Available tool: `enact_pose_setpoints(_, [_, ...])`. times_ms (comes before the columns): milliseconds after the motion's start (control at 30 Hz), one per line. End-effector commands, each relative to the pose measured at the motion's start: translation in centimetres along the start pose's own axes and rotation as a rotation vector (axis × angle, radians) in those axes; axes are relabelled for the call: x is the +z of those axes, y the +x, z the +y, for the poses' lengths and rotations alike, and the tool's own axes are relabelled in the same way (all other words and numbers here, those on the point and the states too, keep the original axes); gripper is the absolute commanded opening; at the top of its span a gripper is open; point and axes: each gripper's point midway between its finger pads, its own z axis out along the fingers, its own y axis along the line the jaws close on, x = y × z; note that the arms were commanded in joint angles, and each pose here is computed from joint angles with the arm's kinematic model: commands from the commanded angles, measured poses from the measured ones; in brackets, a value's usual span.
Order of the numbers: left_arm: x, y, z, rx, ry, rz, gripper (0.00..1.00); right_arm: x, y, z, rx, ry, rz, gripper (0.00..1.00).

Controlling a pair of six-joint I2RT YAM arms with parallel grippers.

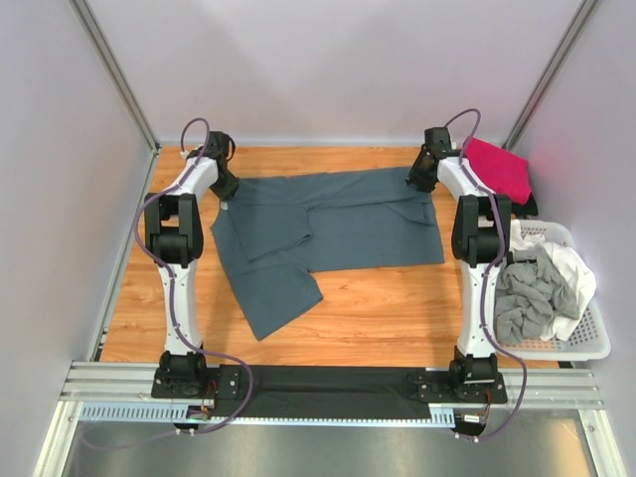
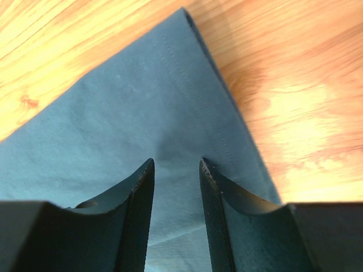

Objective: Fold and stack the t-shirts
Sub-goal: Fold the tshirt

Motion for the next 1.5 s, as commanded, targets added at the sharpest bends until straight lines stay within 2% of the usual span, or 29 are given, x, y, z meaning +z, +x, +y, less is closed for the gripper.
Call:
enact_pose_setpoints(0, [0.9,-1.9,0.2,0.062,0.015,0.018,0.26,0.0,0.1,1.5,0.008,-0.02,-0.011,0.4])
enact_pose_setpoints(167, [1.6,-3.3,-1.6,0.092,0.066,0.025,0.26,0.1,0.9,2.1,0.011,-0.012,-0.011,0.4])
enact_pose_setpoints(300, [2.9,-2.8,-2.8,0.103,0.115,0.047,0.26,0.2,0.6,2.1,0.011,-0.01,-0.018,0.4])
enact_pose_setpoints(467, [1.2,-4.1,-4.4,0.174,0.199,0.01,0.29,-2.0,-2.3,4.1,-0.041,-0.07,-0.066,0.41])
enact_pose_setpoints(600, [-2.6,-7.0,-6.2,0.223,0.283,-0.077,0.37,-5.6,-4.8,5.8,-0.073,-0.12,-0.122,0.44])
enact_pose_setpoints(700, [-6.3,-8.6,-7.0,0.243,0.336,-0.124,0.53,-7.8,-5.0,5.4,-0.08,-0.102,-0.12,0.48])
enact_pose_setpoints(733, [-7.0,-8.7,-7.0,0.245,0.344,-0.128,0.64,-8.2,-4.7,5.1,-0.082,-0.096,-0.109,0.48])
enact_pose_setpoints(800, [-9.1,-9.0,-6.9,0.244,0.366,-0.139,0.73,-9.1,-3.2,4.0,-0.086,-0.068,-0.066,0.48])
enact_pose_setpoints(833, [-10.7,-9.4,-6.9,0.243,0.38,-0.157,0.74,-9.3,-2.5,3.5,-0.084,-0.053,-0.048,0.48])
enact_pose_setpoints(900, [-11.4,-8.2,-6.7,0.263,0.378,-0.14,0.75,-9.7,-0.4,2.0,-0.077,-0.015,0.013,0.48])
enact_pose_setpoints(933, [-13.0,-7.5,-7.4,0.286,0.401,-0.149,0.75,-9.8,0.5,1.4,-0.075,-0.002,0.036,0.48])
enact_pose_setpoints(1033, [-14.2,-4.1,-9.0,0.355,0.441,-0.11,0.76,-9.9,3.3,-0.6,-0.071,0.049,0.107,0.48])
enact_pose_setpoints(1200, [-13.3,0.7,-10.0,0.389,0.45,-0.02,0.75,-8.5,5.9,-1.9,-0.07,0.062,0.166,0.43])
enact_pose_setpoints(1300, [-12.1,1.6,-8.9,0.375,0.402,0.004,0.74,-7.3,6.6,-2.0,-0.068,0.062,0.188,0.4])
enact_pose_setpoints(1367, [-11.7,2.2,-8.0,0.381,0.377,0.018,0.71,-6.7,6.8,-1.9,-0.067,0.059,0.19,0.38])
enact_pose_setpoints(1400, [-11.0,2.3,-6.8,0.388,0.328,0.012,0.63,-6.2,6.5,-2.0,-0.063,0.058,0.183,0.38])
enact_pose_setpoints(1467, [-10.9,2.7,-6.3,0.391,0.316,0.02,0.61,-5.9,6.3,-1.9,-0.065,0.058,0.182,0.37])
